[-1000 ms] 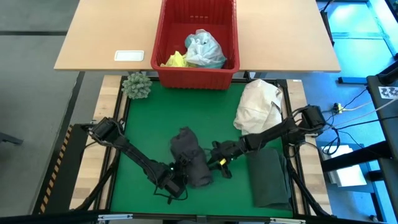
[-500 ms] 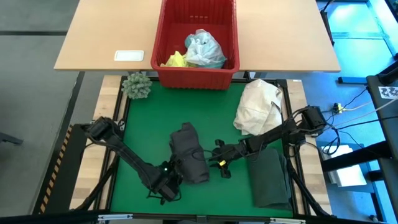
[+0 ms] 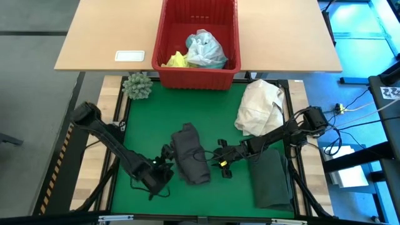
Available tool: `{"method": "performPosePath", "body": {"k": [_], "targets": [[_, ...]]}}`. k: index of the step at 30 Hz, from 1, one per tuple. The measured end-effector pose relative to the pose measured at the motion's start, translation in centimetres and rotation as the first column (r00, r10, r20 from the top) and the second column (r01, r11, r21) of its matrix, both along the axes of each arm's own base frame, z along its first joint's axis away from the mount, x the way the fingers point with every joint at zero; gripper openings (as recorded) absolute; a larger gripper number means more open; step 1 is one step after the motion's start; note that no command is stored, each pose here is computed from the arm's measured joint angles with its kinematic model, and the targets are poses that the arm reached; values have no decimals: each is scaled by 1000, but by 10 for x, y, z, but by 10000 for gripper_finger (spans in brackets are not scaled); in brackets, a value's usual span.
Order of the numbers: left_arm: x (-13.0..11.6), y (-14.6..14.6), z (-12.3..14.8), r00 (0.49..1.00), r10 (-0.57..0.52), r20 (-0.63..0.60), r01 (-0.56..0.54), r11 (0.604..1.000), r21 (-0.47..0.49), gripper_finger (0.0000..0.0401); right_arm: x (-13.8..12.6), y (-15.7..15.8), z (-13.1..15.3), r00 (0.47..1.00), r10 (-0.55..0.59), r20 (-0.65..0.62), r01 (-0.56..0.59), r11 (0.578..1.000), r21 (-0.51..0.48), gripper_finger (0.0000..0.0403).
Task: Fold Laundry from Bin
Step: Stack the gray short on the dark green polo
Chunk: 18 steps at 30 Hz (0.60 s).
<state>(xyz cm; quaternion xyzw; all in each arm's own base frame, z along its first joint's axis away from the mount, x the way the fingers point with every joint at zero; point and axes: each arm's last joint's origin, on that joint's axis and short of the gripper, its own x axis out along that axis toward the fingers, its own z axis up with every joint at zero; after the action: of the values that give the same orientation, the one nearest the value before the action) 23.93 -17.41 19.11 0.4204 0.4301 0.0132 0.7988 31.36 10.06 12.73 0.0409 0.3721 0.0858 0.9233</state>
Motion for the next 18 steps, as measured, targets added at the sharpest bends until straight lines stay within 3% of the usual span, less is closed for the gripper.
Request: {"method": "performPosePath", "body": {"k": [3,8,13,18], "targets": [[-13,5,-6,992,-103,79,104,994,-20,267,0,-1,0,1000,-15,4,15,1000,-14,129],[-20,15,-37,963,-261,66,262,965,-2,275,0,-1,0,999,-36,13,36,999,-32,129],[-5,12,-22,934,-326,145,316,944,92,296,1,-2,0,999,-42,16,42,998,-35,129],[5,16,-17,924,-360,132,360,933,22,327,1,-2,0,999,-43,16,43,998,-36,129]]}}
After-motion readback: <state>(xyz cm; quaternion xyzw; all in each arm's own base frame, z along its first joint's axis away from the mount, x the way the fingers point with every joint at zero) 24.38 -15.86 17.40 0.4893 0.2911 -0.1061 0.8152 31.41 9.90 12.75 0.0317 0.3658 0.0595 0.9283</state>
